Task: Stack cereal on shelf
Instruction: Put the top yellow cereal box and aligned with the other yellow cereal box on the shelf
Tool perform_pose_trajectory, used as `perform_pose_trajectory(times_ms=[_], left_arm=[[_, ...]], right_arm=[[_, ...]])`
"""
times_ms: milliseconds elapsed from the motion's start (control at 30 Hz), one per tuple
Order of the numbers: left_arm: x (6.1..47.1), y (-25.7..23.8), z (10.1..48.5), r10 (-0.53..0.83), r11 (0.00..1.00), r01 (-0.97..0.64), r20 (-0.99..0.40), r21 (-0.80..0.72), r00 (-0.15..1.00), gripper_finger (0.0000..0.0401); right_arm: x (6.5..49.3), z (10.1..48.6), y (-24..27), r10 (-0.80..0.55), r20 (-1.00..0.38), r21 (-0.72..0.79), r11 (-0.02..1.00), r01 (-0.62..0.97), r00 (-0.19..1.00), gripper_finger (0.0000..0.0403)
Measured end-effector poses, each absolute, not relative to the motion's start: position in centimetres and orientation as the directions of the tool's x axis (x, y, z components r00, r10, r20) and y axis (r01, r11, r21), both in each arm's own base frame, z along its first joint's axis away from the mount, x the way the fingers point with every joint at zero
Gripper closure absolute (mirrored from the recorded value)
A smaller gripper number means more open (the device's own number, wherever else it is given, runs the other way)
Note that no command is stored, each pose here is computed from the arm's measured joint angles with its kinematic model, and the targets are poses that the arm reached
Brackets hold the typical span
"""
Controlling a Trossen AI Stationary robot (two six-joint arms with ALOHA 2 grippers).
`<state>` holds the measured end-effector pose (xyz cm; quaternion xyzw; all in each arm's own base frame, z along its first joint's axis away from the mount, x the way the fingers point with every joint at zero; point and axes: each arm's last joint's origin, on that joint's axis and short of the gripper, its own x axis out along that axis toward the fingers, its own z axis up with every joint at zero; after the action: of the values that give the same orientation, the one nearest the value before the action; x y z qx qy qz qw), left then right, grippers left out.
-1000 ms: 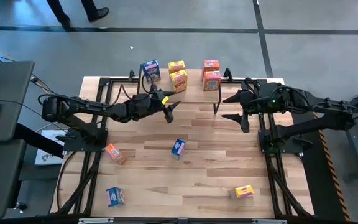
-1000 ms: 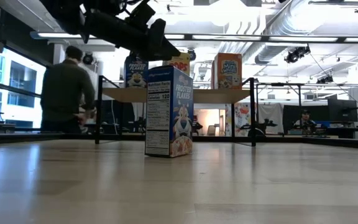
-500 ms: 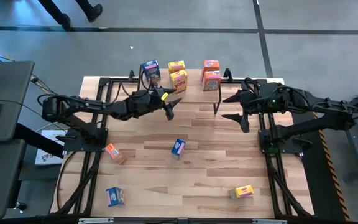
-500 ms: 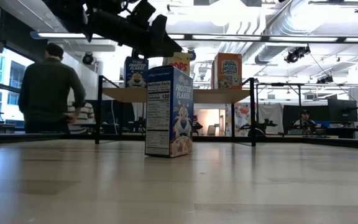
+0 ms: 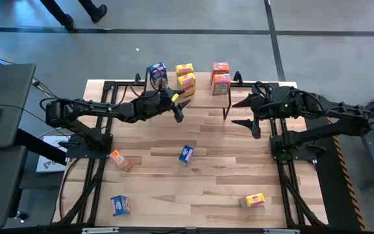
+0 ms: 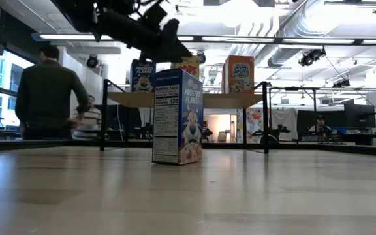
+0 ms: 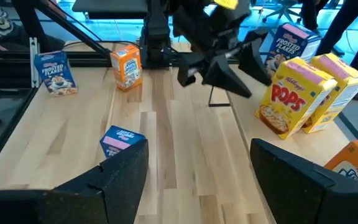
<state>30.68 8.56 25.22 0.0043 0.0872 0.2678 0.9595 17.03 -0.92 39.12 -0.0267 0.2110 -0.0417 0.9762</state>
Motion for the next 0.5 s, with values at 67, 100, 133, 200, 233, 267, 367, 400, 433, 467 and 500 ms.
perform_pose_trajectory(times_ms=[67,100,133,200,233,267,367,400,433,467,500], left_arm=[[30.9,8.8,24.7,0.519,0.854,-0.517,-0.181,0.06,0.835,0.0178],[31.0,9.0,24.5,0.522,0.852,-0.52,-0.182,0.06,0.834,0.0178],[31.1,9.1,24.2,0.523,0.851,-0.522,-0.189,0.062,0.831,0.0178],[31.2,9.3,23.8,0.526,0.849,-0.525,-0.202,0.066,0.826,0.0178],[31.3,9.4,23.6,0.528,0.847,-0.527,-0.208,0.068,0.823,0.0178],[31.3,9.5,23.6,0.532,0.845,-0.53,-0.207,0.068,0.821,0.0178],[31.2,10.0,23.5,0.544,0.837,-0.543,-0.211,0.068,0.812,0.0178],[31.1,10.2,23.4,0.548,0.834,-0.548,-0.215,0.067,0.808,0.0178],[31.1,10.3,23.4,0.552,0.831,-0.553,-0.213,0.065,0.806,0.0178],[31.0,10.5,23.5,0.556,0.828,-0.557,-0.21,0.06,0.804,0.0178],[31.0,10.6,23.5,0.56,0.825,-0.561,-0.209,0.058,0.802,0.0178]], right_arm=[[17.0,39.2,-0.9,-0.092,-0.406,-0.075,0.995,0.068,0.909,0.0128],[17.1,39.2,-0.9,-0.093,-0.402,-0.075,0.995,0.068,0.911,0.0128],[17.1,39.2,-0.9,-0.093,-0.401,-0.075,0.995,0.068,0.911,0.0128],[17.1,39.2,-0.9,-0.092,-0.402,-0.075,0.995,0.068,0.911,0.0128],[17.1,39.2,-0.9,-0.092,-0.402,-0.075,0.995,0.067,0.911,0.0128],[17.1,39.2,-0.9,-0.092,-0.402,-0.075,0.995,0.067,0.911,0.0128],[17.1,39.2,-0.9,-0.092,-0.402,-0.075,0.995,0.067,0.911,0.0128],[17.1,39.2,-0.9,-0.092,-0.402,-0.075,0.995,0.067,0.911,0.0128],[17.1,39.2,-0.9,-0.091,-0.402,-0.075,0.995,0.067,0.911,0.0128],[17.1,39.2,-0.9,-0.091,-0.402,-0.075,0.995,0.067,0.911,0.0128],[17.1,39.2,-0.9,-0.091,-0.402,-0.075,0.995,0.067,0.911,0.0128]])
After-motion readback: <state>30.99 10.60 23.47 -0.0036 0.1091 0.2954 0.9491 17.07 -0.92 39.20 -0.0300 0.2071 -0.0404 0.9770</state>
